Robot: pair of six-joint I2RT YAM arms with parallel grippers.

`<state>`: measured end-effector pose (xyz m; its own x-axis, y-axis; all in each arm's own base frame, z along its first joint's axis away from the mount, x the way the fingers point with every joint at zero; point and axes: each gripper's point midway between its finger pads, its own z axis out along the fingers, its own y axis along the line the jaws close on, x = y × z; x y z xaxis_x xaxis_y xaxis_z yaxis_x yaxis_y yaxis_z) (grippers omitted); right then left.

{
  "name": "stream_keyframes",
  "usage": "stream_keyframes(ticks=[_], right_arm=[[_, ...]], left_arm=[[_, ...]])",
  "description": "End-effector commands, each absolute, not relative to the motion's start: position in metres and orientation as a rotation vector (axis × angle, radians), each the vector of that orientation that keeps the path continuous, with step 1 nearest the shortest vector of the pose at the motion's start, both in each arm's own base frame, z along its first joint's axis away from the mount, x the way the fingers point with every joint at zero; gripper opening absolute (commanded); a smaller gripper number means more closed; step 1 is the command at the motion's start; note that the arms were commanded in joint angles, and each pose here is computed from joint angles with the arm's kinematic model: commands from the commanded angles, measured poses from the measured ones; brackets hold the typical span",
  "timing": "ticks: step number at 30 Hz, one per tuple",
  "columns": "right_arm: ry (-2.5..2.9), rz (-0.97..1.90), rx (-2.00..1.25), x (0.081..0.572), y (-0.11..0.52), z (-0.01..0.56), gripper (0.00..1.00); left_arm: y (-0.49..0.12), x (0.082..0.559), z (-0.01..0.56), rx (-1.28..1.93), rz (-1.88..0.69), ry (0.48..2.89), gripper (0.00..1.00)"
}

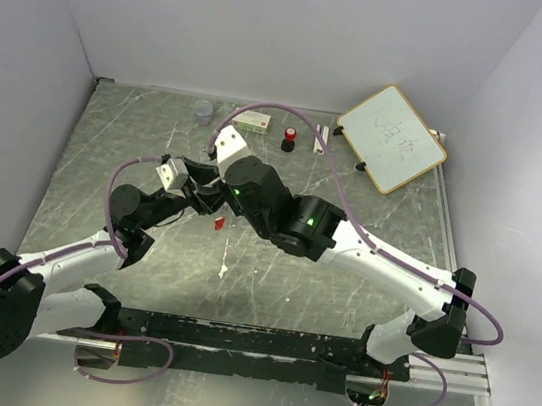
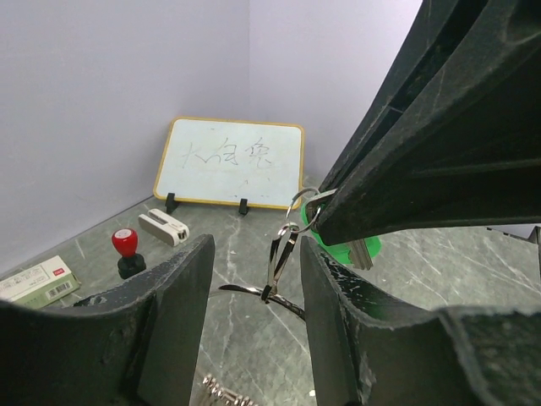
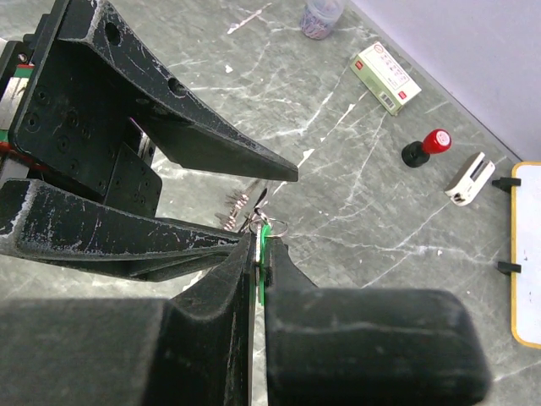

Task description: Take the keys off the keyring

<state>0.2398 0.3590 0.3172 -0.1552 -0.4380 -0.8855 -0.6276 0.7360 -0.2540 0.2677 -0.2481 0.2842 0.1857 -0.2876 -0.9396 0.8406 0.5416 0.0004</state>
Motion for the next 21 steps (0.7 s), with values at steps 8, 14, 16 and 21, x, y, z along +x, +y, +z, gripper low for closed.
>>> stream_keyframes(ticks=[8, 14, 16, 21], right_arm=[[1.762, 0.226, -0.823, 0.2393, 0.3656, 0.3313, 0.0], [1.766, 0.226, -0.824, 0.2397, 0.3673, 0.3296, 0.0], [1.769, 0.224, -0.826, 0.2394, 0.3675, 0.3276, 0.0], [1.768, 0.232, -0.824, 0.2385, 0.368, 0.329, 0.0]], left_arm=[[-0.246, 0.2626, 0.2941, 0.602, -0.857, 1.057, 0.57], [-0.2438, 0.2613, 0.2955, 0.596, -0.85, 1.052, 0.57], [-0.2432, 0.2612, 0.2964, 0.594, -0.847, 1.049, 0.57], [-0.2425, 0.2606, 0.2962, 0.592, -0.846, 1.047, 0.56]])
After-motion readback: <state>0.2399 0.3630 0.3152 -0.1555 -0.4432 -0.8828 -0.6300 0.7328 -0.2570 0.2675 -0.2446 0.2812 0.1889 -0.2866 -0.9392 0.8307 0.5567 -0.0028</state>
